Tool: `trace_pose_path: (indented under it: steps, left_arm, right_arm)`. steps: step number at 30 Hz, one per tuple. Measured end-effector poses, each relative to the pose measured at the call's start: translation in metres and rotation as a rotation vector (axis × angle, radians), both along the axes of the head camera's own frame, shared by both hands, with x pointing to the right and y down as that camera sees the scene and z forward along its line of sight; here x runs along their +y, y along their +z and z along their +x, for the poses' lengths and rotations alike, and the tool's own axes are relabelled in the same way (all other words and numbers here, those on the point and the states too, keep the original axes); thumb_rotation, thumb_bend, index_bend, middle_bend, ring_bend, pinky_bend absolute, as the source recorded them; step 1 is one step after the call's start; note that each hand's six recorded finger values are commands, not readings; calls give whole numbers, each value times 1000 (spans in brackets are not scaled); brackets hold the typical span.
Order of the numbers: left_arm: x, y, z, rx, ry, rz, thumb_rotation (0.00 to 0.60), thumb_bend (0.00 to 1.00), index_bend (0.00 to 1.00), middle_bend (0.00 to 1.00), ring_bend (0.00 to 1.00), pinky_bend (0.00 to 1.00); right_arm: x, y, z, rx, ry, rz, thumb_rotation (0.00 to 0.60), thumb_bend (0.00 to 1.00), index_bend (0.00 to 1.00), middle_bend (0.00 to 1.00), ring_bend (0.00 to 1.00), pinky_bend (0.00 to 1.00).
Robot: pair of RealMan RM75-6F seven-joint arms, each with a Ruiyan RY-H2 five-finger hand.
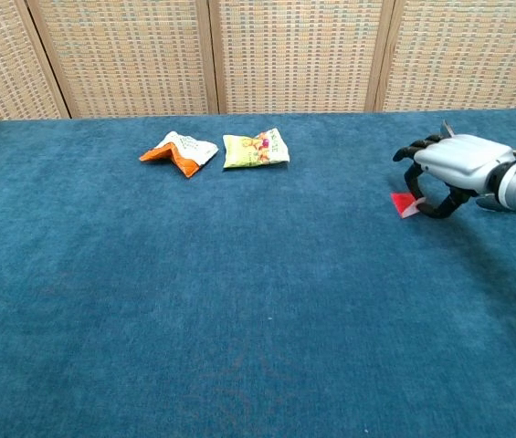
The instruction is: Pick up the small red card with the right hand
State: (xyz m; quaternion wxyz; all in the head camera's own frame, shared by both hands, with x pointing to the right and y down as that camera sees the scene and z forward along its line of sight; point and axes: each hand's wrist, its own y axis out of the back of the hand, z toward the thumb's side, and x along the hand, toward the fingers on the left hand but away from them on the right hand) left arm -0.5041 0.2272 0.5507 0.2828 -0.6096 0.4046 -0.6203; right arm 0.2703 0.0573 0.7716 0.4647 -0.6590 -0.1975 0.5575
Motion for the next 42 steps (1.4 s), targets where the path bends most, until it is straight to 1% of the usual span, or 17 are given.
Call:
trace_pose_path:
  steps: [7,12,15,16,17,18,19,20,21,22,28,31,34,35,37,38,42]
  left_arm:
    - [-1,1,1,-1,3,-3,600,0,0,0,0,0]
    - [-1,1,0,0,-4,-4,600,0,0,0,0,0]
    - [-2,1,-1,4,-7,-4,600,0,0,0,0,0]
    - [-2,1,-1,5,-8,-6,600,0,0,0,0,0]
    - [-2,1,-2,6,-9,-9,600,0,0,0,0,0]
    - [-1,1,-2,10,-10,-14,600,0,0,0,0,0]
    - [-1,1,-2,14,-10,-17,600,0,0,0,0,0]
    - [-1,1,-2,18,-10,-20,600,0,0,0,0,0]
    - [-1,1,-3,24,-10,-22,600,0,0,0,0,0]
    - [-1,0,-3,28,-10,-23,600,0,0,0,0,0]
    - [0,-6,-3,54,-4,-13,600,0,0,0,0,0]
    - [2,-9,-5,64,-1,-11,600,0,0,0,0,0]
    - [5,-12,-6,71,9,-6,600,0,0,0,0,0]
    - [5,-13,-7,72,13,-4,600,0,0,0,0,0]
    - [7,-16,-8,69,21,6,600,0,0,0,0,0]
    - [9,-17,-9,66,22,11,600,0,0,0,0,0]
    - [15,-21,-8,63,35,25,600,0,0,0,0,0]
  right_arm:
    - [-53,-29,-6,-58,77,93,600,542,677,116,0,0]
    - [-97,-52,9,-54,175,146,600,543,677,123,0,0]
    - [-112,-66,20,-59,213,180,600,538,663,132,0,0]
    - [-113,-69,22,-63,213,189,600,523,613,125,0,0]
    - [-113,-73,24,-70,212,206,600,450,478,93,0,0]
    - [-113,-77,26,-78,212,222,600,329,293,52,0,0]
    - [-112,-81,28,-89,214,239,600,238,173,27,0,0]
    - [-109,-87,32,-111,218,260,600,113,56,2,0,0]
    - [-107,-92,34,-131,222,274,600,45,9,0,0,0]
    - [-104,-96,37,-152,226,282,600,20,1,0,0,0]
    - [-69,-123,44,-300,258,274,600,0,0,0,0,0]
    - [-42,-145,49,-368,273,269,600,0,0,0,0,0]
    - [-7,-169,62,-407,294,264,600,0,0,0,0,0]
    - [9,-180,71,-408,305,267,600,0,0,0,0,0]
    - [35,-195,85,-392,318,280,600,0,0,0,0,0]
    - [52,-203,95,-374,326,291,600,0,0,0,0,0]
    - [103,-222,118,-322,340,320,600,0,0,0,0,0]
